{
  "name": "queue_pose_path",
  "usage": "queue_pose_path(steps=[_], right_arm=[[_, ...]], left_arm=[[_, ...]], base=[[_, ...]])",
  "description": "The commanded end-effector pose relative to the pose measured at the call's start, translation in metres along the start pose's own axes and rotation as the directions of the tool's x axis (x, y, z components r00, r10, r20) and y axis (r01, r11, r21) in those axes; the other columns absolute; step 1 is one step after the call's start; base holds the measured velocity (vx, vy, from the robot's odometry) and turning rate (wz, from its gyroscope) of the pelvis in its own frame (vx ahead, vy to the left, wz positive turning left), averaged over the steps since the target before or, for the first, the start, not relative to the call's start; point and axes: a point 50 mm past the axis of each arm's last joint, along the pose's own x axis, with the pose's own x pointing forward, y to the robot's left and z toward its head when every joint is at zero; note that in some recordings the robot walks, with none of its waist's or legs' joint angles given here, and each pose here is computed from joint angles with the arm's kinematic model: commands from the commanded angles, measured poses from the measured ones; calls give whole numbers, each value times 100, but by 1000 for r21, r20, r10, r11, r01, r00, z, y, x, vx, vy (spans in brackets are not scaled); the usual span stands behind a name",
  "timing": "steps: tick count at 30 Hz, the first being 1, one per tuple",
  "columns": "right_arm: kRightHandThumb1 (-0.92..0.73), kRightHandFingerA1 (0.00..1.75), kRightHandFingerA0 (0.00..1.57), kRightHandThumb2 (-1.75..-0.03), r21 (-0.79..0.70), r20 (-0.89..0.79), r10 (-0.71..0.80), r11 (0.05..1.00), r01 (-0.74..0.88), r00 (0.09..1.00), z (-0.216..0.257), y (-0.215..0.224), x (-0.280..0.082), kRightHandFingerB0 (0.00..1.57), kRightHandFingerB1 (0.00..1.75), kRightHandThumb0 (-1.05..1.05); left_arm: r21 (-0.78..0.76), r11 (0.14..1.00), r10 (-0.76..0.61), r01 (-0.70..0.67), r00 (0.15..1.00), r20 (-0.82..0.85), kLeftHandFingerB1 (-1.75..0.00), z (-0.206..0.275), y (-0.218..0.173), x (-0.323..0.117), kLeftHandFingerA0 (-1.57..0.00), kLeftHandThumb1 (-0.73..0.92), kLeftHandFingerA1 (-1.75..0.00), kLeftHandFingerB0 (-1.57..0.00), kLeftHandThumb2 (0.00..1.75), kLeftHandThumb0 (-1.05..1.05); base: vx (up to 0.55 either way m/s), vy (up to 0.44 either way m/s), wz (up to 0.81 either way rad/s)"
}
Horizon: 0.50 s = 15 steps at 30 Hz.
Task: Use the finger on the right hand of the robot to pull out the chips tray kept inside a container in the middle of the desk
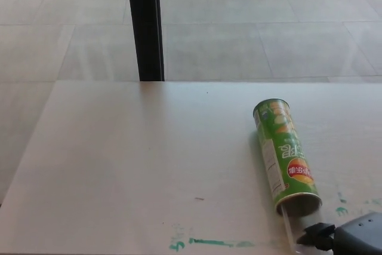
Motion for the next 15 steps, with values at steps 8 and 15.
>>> queue_pose_path(steps=[8, 15], right_arm=[[-52, 119, 94, -55, 22, 34, 60, 998, -61, 998, 5, 6, -23, 48, 43, -16], [-48, 117, 99, -63, 29, 31, 102, 994, -103, 994, 8, 14, -31, 46, 47, -22]], left_arm=[[-5, 1000, 28, -28, 999, -22, -55, -4, 11, -3, -59, 74, -67, -54, 62, -48], [4, 1000, 18, -18, 1000, -16, -56, -4, 13, -4, -58, 74, -68, -56, 62, -48]], base=[[0, 0, 0], [0, 0, 0]])
